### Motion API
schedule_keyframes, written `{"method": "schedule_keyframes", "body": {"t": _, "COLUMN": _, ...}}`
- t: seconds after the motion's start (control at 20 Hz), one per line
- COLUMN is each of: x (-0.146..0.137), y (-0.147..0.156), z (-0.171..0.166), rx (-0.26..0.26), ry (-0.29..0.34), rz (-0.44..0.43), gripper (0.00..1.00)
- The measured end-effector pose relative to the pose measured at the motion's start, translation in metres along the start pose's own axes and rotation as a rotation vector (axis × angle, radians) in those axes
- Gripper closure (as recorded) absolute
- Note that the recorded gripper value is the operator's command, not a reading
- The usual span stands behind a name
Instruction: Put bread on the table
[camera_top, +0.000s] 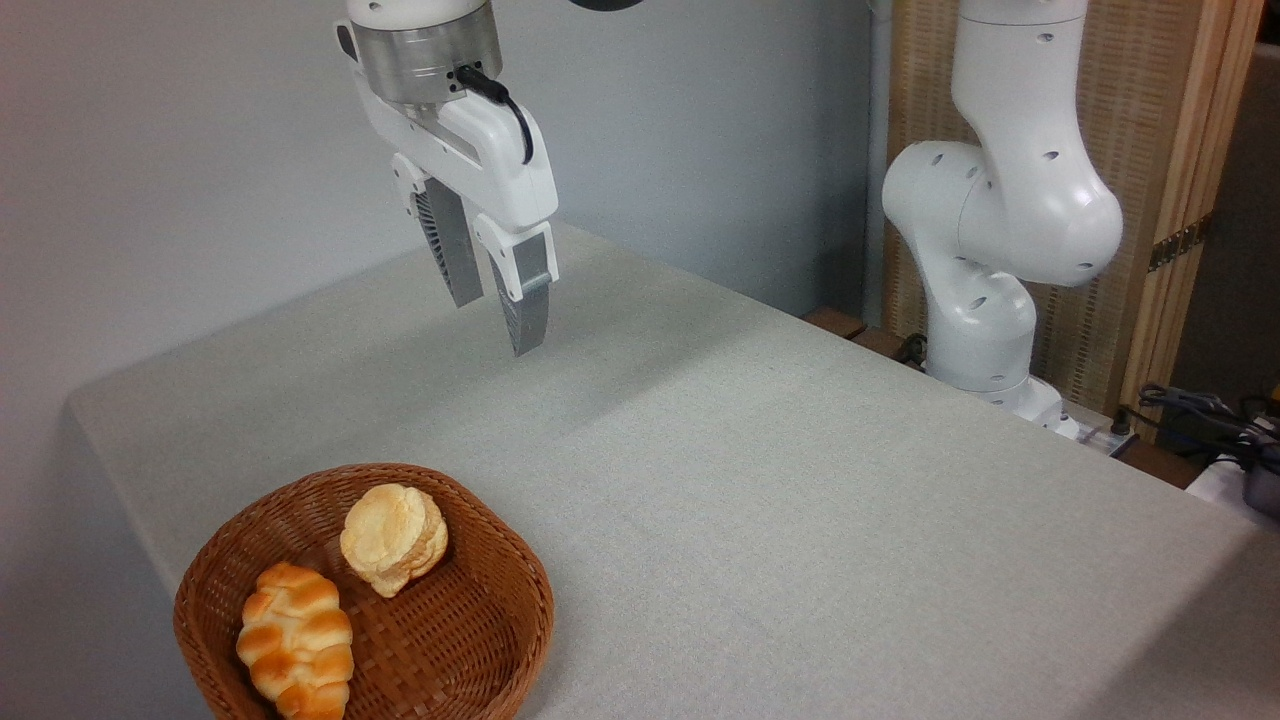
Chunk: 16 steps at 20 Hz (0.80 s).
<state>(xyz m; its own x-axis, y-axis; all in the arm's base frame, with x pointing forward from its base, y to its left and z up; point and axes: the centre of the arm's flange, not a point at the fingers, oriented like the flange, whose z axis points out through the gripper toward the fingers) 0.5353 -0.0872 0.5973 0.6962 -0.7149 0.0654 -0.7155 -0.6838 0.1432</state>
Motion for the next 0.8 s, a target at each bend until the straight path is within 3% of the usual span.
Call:
{"method": "schedule_keyframes", "body": {"t": 0.3, "x": -0.021, "y": -0.03, "z": 0.0, "rx": -0.002, "ry": 0.002, "rz": 0.0, "gripper": 0.0}}
{"method": "schedule_keyframes", "body": {"t": 0.8, "x": -0.021, "y": -0.029, "z": 0.001, "rx": -0.003, "ry": 0.001, "rz": 0.003, "gripper": 0.0}}
